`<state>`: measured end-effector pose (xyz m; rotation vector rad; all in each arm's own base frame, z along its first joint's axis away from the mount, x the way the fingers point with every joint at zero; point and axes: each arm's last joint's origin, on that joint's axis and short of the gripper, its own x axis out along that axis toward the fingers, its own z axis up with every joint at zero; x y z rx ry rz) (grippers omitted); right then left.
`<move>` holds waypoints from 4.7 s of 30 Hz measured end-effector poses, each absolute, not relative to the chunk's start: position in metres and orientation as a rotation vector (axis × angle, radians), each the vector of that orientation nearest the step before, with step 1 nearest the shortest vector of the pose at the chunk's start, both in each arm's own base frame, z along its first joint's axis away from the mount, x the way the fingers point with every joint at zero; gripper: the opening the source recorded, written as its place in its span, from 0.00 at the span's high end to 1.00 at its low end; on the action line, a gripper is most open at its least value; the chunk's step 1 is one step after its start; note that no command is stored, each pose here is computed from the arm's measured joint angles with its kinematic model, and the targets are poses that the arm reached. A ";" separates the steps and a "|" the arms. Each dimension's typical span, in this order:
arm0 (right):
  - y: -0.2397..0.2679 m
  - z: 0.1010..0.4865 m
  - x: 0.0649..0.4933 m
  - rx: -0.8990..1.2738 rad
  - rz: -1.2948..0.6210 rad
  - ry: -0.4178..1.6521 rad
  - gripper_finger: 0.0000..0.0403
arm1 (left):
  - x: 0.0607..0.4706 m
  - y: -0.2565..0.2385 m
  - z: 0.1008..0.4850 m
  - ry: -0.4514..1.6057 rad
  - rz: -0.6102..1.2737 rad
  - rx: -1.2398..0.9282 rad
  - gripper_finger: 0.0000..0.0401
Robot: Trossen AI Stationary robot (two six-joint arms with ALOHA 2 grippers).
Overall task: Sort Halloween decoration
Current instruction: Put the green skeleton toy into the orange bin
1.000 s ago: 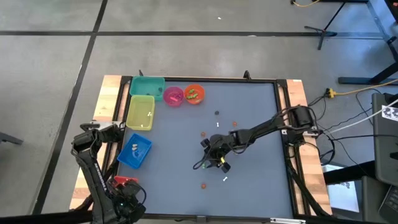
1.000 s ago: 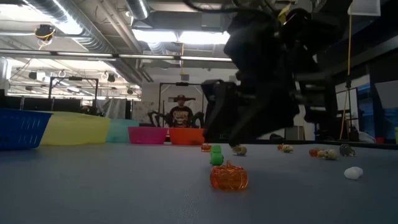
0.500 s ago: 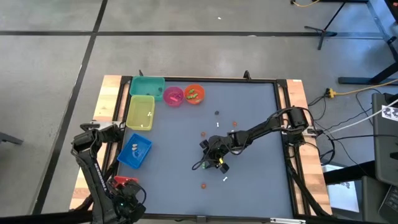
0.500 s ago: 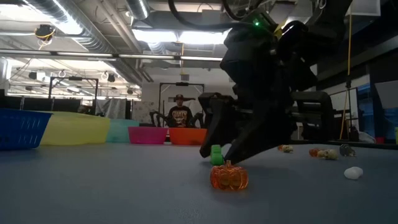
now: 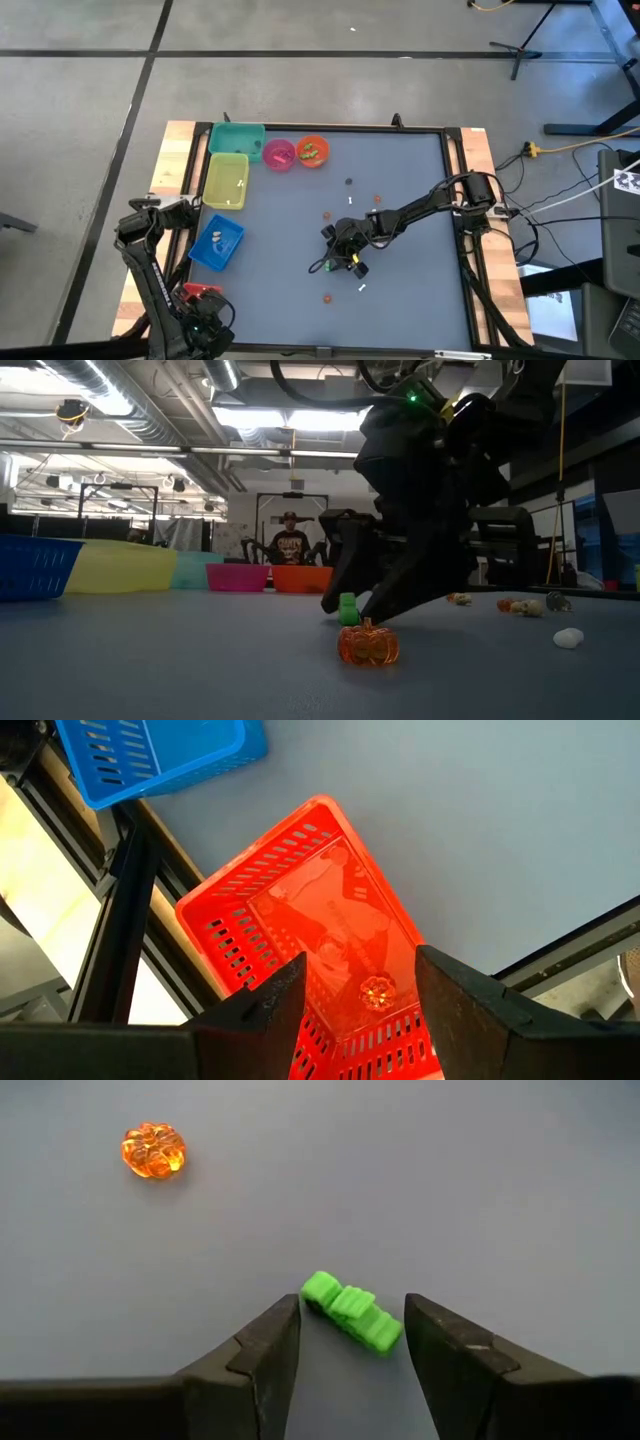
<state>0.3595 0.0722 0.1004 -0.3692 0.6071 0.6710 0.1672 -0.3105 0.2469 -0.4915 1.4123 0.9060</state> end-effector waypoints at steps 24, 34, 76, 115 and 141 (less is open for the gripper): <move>0.072 0.100 0.359 -0.369 0.672 0.611 0.87 | 0.167 -0.310 0.247 1.413 0.906 -0.492 0.57; 0.072 0.100 0.359 -0.304 0.646 0.631 0.87 | 0.168 -0.312 0.246 1.411 0.891 -0.506 0.57; 0.013 0.310 0.431 -0.624 0.442 0.810 0.87 | 0.221 -0.284 0.248 1.053 0.821 -0.426 0.57; -0.197 0.211 0.434 -0.321 0.028 1.058 0.87 | 0.287 -0.213 0.254 0.874 0.905 -0.130 0.57; -0.198 0.212 0.435 -0.328 0.027 1.049 0.75 | 0.296 -0.201 0.254 0.883 0.933 -0.138 0.57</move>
